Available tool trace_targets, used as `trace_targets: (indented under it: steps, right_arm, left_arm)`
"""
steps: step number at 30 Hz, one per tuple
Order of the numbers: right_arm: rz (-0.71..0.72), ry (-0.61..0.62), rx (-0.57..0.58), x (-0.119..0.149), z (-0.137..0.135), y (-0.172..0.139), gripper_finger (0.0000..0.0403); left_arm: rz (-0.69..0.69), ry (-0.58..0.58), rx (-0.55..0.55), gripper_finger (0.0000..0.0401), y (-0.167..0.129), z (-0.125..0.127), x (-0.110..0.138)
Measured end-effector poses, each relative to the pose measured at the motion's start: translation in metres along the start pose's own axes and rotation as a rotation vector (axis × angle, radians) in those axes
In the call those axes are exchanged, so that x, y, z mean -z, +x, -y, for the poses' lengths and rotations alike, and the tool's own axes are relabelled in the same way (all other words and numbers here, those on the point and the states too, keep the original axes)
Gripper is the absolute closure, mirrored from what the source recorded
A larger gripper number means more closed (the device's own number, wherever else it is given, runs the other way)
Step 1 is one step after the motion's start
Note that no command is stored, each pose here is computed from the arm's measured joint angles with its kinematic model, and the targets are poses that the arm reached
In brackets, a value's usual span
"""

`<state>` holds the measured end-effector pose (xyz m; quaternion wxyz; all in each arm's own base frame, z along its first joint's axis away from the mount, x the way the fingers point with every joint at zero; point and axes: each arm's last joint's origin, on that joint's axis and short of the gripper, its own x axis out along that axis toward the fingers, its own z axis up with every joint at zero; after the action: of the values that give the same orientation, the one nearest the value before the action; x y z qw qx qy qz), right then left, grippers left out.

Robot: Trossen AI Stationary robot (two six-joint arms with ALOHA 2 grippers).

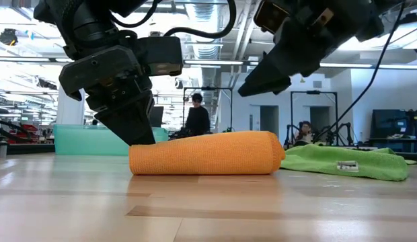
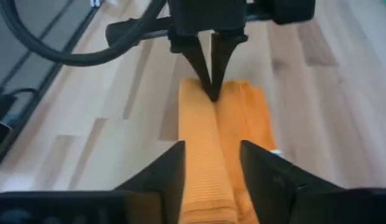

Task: Roll microfiber towels into tight, uniform cylinder then place into a basket
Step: Roll the yellow microfiber cloth

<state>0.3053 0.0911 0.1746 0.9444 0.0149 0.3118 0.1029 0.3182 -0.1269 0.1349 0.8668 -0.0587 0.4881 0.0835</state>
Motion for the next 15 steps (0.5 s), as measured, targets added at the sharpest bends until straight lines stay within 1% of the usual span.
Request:
trace_targets:
  steps: [2,5,7,8,9,12,15]
  right_arm:
    - [0.006,-0.016,-0.003,0.001,-0.001,0.005,0.0273]
    - [0.008,-0.025,-0.009,0.004,-0.001,0.011,0.0341]
    - [-0.02,-0.047,-0.007,0.01,-0.002,0.016,0.0382]
    - [-0.029,-0.054,-0.006,0.012,-0.001,0.018,0.0391]
    - [-0.029,-0.055,-0.008,0.013,-0.002,0.02,0.039]
    - [-0.04,-0.055,-0.008,0.017,-0.001,0.025,0.0376]
    - [-0.079,-0.05,-0.006,0.024,-0.001,0.031,0.0375]
  left_arm:
    - [0.001,-0.002,-0.001,0.0401,0.0,0.0,0.0]
    - [0.001,-0.008,-0.003,0.0401,0.001,-0.002,-0.002]
    - [0.001,-0.012,-0.006,0.0401,0.001,-0.004,-0.002]
    - [0.002,-0.015,-0.007,0.0401,0.002,-0.005,-0.003]
    - [0.001,-0.017,-0.009,0.0401,0.002,-0.006,-0.003]
    - [-0.005,-0.025,-0.002,0.0401,0.003,-0.008,-0.005]
    - [-0.007,-0.031,-0.003,0.0401,0.003,-0.01,-0.006]
